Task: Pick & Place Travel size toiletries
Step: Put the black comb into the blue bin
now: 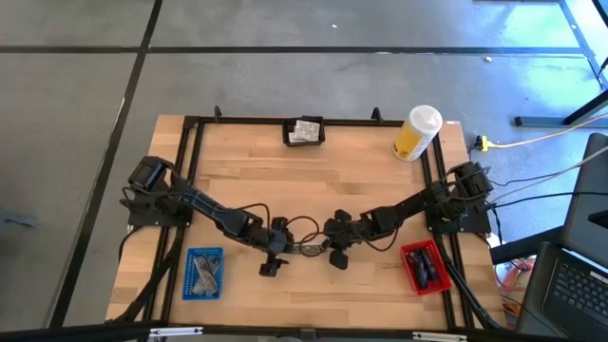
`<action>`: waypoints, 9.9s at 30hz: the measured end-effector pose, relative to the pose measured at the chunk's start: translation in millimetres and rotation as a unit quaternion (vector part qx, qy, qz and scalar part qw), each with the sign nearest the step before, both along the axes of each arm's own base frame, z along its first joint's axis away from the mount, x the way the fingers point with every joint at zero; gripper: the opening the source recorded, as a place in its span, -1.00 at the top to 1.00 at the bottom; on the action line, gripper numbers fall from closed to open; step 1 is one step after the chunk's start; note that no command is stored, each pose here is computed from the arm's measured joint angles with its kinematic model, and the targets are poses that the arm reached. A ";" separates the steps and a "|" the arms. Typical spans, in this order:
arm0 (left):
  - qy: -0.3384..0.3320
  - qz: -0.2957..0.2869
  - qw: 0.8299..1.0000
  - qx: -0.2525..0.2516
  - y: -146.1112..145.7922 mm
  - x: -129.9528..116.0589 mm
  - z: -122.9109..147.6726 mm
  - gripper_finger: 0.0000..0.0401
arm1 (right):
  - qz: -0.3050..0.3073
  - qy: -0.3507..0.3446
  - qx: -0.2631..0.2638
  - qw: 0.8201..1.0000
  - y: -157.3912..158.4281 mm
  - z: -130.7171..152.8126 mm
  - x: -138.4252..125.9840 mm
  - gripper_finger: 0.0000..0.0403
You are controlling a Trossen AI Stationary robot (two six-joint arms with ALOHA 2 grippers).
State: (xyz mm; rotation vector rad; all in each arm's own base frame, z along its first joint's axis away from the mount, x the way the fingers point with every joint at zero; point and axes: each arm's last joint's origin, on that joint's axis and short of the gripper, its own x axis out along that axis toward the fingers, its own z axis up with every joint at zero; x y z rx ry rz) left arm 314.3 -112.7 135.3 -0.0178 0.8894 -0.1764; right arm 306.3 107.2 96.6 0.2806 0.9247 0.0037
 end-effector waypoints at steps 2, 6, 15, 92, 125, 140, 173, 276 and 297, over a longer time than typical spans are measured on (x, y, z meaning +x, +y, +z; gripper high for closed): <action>0.006 0.012 1.000 0.019 -1.4 -2.5 -1.4 -0.35 | -0.006 0.005 0.018 1.000 -1.8 0.0 0.7 1.00; 0.013 0.024 0.998 0.054 -6.4 -7.9 -3.5 -0.33 | -0.008 0.005 0.019 1.000 -2.0 0.0 0.8 1.00; -0.005 0.046 0.994 0.102 -13.4 -8.8 -9.6 -0.31 | -0.006 0.005 0.018 1.000 -2.0 0.0 0.8 1.00; 0.069 0.080 0.984 -0.146 23.0 32.1 -13.7 0.99 | 0.116 -0.033 0.009 0.993 10.7 8.1 6.6 0.86; 0.107 0.124 0.956 -0.245 43.0 35.8 -12.6 0.99 | 0.160 -0.024 -0.158 0.974 71.6 43.7 9.1 0.35; 0.107 0.116 0.957 -0.243 41.4 35.5 -12.4 0.99 | 0.081 0.025 -0.074 0.994 37.7 35.3 18.4 0.07; 0.113 0.115 0.958 -0.237 41.4 34.0 -13.0 0.99 | 0.086 0.028 -0.028 0.995 41.4 8.5 26.7 0.96; 0.055 0.040 0.958 -0.279 75.6 33.2 27.4 0.04 | 0.106 0.088 -0.046 0.989 35.0 30.8 6.6 0.99; 0.096 0.028 0.936 -0.338 98.3 42.4 -8.3 0.07 | 0.120 0.065 -0.048 0.989 35.5 41.6 6.0 1.00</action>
